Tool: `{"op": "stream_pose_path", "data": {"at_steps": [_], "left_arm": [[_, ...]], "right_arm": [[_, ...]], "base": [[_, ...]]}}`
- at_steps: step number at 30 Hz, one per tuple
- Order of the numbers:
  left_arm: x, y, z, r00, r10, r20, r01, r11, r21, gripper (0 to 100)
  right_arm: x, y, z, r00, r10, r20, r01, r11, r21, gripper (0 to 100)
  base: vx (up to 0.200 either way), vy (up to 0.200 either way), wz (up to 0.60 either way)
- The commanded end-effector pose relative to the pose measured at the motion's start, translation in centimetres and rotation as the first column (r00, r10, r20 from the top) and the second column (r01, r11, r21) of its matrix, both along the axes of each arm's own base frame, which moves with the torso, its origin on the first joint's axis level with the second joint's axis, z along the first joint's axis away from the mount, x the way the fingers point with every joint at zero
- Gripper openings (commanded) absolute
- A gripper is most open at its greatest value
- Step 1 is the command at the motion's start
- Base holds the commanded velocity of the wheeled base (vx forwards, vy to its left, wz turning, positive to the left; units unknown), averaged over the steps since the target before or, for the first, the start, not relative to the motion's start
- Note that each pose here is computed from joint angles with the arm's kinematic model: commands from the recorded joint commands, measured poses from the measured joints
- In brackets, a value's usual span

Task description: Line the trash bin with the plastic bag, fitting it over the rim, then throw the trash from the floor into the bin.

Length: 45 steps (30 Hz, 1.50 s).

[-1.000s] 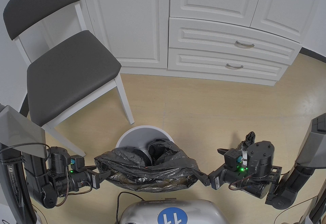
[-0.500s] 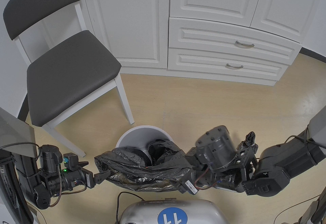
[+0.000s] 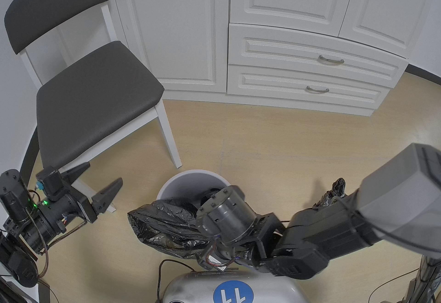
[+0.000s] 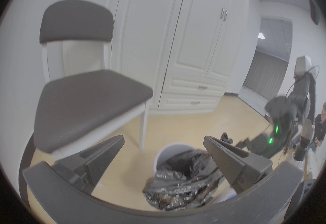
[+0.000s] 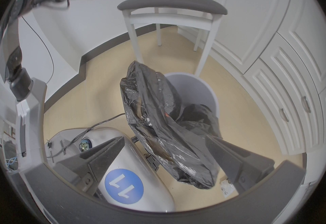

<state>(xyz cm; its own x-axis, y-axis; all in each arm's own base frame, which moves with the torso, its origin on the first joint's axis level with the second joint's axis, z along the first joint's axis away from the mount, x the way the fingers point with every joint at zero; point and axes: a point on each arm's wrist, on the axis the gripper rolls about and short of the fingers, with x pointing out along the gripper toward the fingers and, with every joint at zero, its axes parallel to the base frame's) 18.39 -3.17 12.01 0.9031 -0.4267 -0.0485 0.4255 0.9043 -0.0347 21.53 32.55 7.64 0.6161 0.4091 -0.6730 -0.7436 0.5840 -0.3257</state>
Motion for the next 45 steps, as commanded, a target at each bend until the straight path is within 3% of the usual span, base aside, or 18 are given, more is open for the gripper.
{"op": "stream_pose_path", "data": {"at_steps": [1, 13, 14, 18, 19, 24, 30, 32, 33, 34, 35, 42, 45], "left_arm": [[-0.4, 0.5, 2.9, 0.988, 0.033, 0.151, -0.030, 0.999, -0.022, 100], [0.8, 1.5, 2.8, 0.984, 0.094, 0.148, -0.093, 0.996, -0.014, 100], [0.9, 1.7, 2.8, 0.983, 0.102, 0.150, -0.101, 0.995, -0.015, 100], [1.4, 2.1, 2.6, 0.982, 0.124, 0.139, -0.124, 0.992, -0.011, 100], [1.9, 2.5, 2.6, 0.980, 0.142, 0.138, -0.142, 0.990, -0.010, 100], [2.7, 3.0, 2.3, 0.977, 0.168, 0.132, -0.168, 0.986, -0.009, 100], [2.9, 3.0, 2.1, 0.979, 0.166, 0.121, -0.167, 0.986, -0.004, 100], [2.9, 3.0, 2.1, 0.979, 0.166, 0.121, -0.167, 0.986, -0.004, 100], [2.8, 2.9, 2.0, 0.980, 0.162, 0.118, -0.163, 0.987, -0.004, 100], [2.8, 2.9, 2.0, 0.980, 0.162, 0.118, -0.163, 0.987, -0.004, 100], [2.8, 2.9, 2.0, 0.980, 0.160, 0.116, -0.161, 0.987, -0.004, 100], [2.8, 2.8, 1.9, 0.981, 0.157, 0.115, -0.158, 0.987, -0.003, 100], [2.8, 2.8, 1.8, 0.982, 0.156, 0.110, -0.157, 0.988, 0.000, 100]], "right_arm": [[0.9, 2.6, -4.9, 0.999, 0.024, -0.037, -0.027, 0.997, -0.075, 100], [4.6, 4.8, -7.6, 1.000, -0.021, -0.019, 0.020, 0.999, -0.046, 100], [4.7, 4.9, -7.4, 1.000, -0.022, -0.013, 0.022, 0.999, -0.037, 0], [5.1, 5.5, -6.2, 1.000, -0.024, 0.010, 0.024, 1.000, 0.003, 0], [5.8, 6.0, -5.1, 0.999, -0.036, 0.039, 0.034, 0.998, 0.045, 0], [7.8, 6.6, -3.2, 0.993, -0.072, 0.089, 0.061, 0.991, 0.118, 0], [11.2, 7.9, -2.1, 0.976, -0.160, 0.151, 0.121, 0.964, 0.238, 0], [11.5, 8.0, -2.1, 0.973, -0.171, 0.158, 0.129, 0.961, 0.245, 0], [13.3, 8.8, -2.2, 0.949, -0.243, 0.201, 0.178, 0.938, 0.297, 0], [13.3, 8.8, -2.2, 0.949, -0.243, 0.201, 0.178, 0.938, 0.297, 0], [14.1, 8.4, -4.4, 0.943, -0.267, 0.197, 0.209, 0.940, 0.271, 0], [16.3, 7.5, -5.8, 0.913, -0.326, 0.244, 0.229, 0.906, 0.355, 0], [17.2, 7.1, -5.0, 0.886, -0.366, 0.285, 0.216, 0.869, 0.445, 0]], "base": [[0.000, 0.000, 0.00], [0.000, 0.000, 0.00], [0.000, 0.000, 0.00], [0.000, 0.000, 0.00], [0.000, 0.000, 0.00], [0.000, 0.000, 0.00], [0.000, 0.000, 0.00], [0.000, 0.000, 0.00], [0.000, 0.000, 0.00], [0.000, 0.000, 0.00], [0.000, 0.000, 0.00], [0.000, 0.000, 0.00], [0.000, 0.000, 0.00]]}}
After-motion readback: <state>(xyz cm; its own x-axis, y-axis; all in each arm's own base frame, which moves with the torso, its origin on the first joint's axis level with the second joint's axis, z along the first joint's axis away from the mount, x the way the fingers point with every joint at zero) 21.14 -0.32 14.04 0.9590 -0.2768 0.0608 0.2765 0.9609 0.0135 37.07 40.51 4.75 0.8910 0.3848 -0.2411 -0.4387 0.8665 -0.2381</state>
